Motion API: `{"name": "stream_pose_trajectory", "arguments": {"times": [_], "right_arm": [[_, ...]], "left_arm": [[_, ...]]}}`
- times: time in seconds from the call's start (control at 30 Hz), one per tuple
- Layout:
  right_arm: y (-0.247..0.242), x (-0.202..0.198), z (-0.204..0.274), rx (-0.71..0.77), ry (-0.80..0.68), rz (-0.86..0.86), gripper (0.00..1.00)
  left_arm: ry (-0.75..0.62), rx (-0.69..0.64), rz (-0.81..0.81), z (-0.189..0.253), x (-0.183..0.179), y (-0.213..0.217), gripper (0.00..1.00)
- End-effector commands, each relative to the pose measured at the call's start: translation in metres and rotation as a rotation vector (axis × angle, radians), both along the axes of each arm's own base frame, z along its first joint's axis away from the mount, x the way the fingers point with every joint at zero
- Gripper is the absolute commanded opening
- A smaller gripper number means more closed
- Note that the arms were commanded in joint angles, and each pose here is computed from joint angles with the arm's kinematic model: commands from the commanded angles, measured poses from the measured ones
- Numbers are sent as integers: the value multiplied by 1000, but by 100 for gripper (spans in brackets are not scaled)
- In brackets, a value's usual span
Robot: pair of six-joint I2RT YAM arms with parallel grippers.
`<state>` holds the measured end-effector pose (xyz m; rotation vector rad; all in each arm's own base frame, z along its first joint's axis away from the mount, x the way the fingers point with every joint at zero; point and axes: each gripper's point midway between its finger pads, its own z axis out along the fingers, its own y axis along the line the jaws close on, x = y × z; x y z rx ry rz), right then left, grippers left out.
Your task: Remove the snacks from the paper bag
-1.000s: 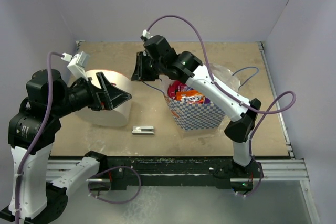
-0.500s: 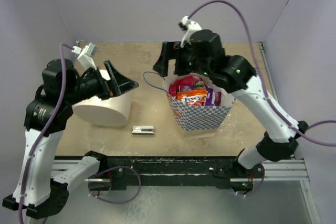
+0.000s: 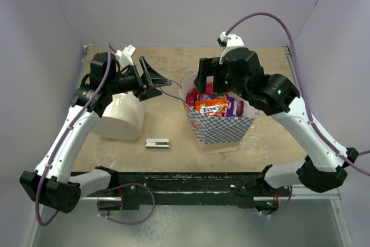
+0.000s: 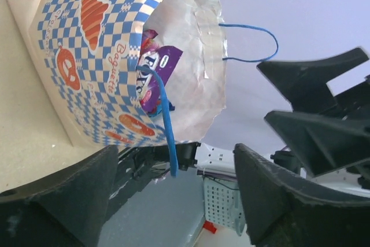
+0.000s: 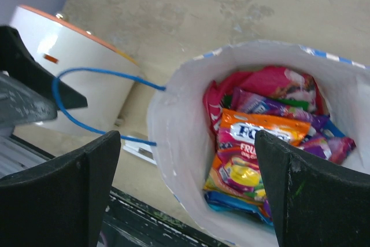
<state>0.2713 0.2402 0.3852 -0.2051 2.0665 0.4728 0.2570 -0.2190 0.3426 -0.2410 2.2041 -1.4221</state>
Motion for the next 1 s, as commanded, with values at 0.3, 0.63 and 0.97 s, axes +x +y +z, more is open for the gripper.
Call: {"name": "stream_pose_trajectory", "arguments": {"times": [0.3,0.63,0.97], "right_arm": [[-77,-22,29,-1,-148,-180,99],[-77,-19,23,-34,-135,-177,100],[-71,-10,1,-1,0,-217,100]], "left_arm": [[-82,-66,-74,4,12,-53,34],[-146,94,-49,13,37,-33,0],[-261,94,-4,63,78,1,0]]}}
